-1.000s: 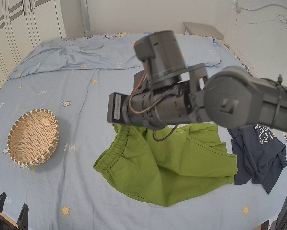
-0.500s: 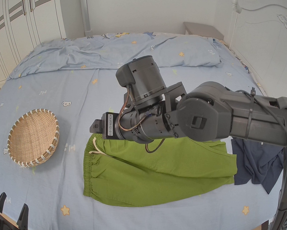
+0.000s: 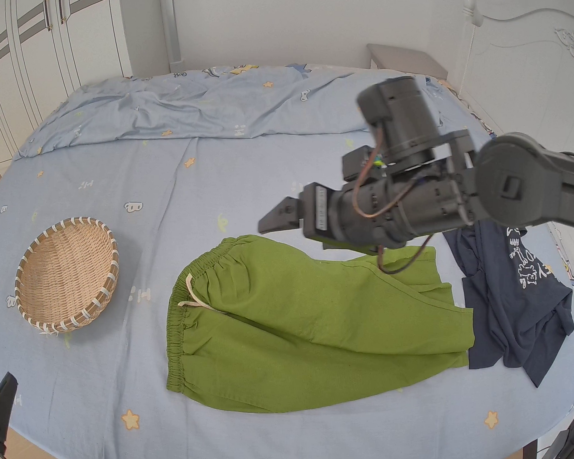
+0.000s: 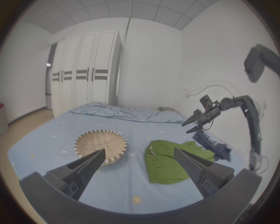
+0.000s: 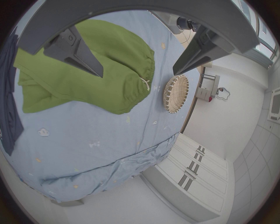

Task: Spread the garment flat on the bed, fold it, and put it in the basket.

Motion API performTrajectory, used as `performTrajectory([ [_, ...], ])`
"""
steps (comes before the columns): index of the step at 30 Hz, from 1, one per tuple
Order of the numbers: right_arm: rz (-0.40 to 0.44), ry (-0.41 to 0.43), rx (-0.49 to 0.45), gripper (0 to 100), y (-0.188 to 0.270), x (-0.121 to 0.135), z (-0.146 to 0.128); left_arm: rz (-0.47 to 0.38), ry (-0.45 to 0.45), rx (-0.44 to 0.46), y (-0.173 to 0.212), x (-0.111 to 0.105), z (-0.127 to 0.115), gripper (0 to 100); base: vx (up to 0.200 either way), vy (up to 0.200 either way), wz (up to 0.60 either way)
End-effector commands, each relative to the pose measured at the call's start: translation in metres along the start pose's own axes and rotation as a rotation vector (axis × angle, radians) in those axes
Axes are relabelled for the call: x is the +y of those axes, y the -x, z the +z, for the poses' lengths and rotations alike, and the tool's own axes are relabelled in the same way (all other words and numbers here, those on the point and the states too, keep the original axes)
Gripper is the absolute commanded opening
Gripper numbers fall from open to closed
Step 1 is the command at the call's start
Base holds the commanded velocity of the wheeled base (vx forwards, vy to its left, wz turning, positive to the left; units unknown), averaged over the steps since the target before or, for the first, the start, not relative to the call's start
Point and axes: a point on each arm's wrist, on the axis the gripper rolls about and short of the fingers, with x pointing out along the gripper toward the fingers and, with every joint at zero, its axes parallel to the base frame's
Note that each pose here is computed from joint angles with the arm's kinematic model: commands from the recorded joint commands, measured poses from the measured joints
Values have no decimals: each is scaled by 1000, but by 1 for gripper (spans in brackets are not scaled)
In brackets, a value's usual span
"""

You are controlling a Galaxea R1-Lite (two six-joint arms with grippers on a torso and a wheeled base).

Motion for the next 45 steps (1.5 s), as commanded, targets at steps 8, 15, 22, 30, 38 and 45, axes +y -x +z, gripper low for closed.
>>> performTrajectory([
  [8,-127,-233,-101,100,139,-117,-55,-429,542,817,-135,-19,-14,100,0,0,0],
  [15,-169,-266,-110,100,137,-136,-64,-429,565,871,-173,-17,-40,100,0,0,0],
  [22,-142,-224,-166,100,129,-140,-75,-340,590,1011,-196,-8,-75,100,0,0,0],
  [30,-120,-198,-214,100,137,-136,-79,-314,673,1027,-197,12,-85,100,0,0,0],
  [38,-120,-198,-214,100,137,-136,-80,-349,723,1085,-222,19,-120,100,0,0,0],
  [45,-121,-197,-209,100,136,-136,-81,-347,712,1074,-234,25,-137,100,0,0,0],
])
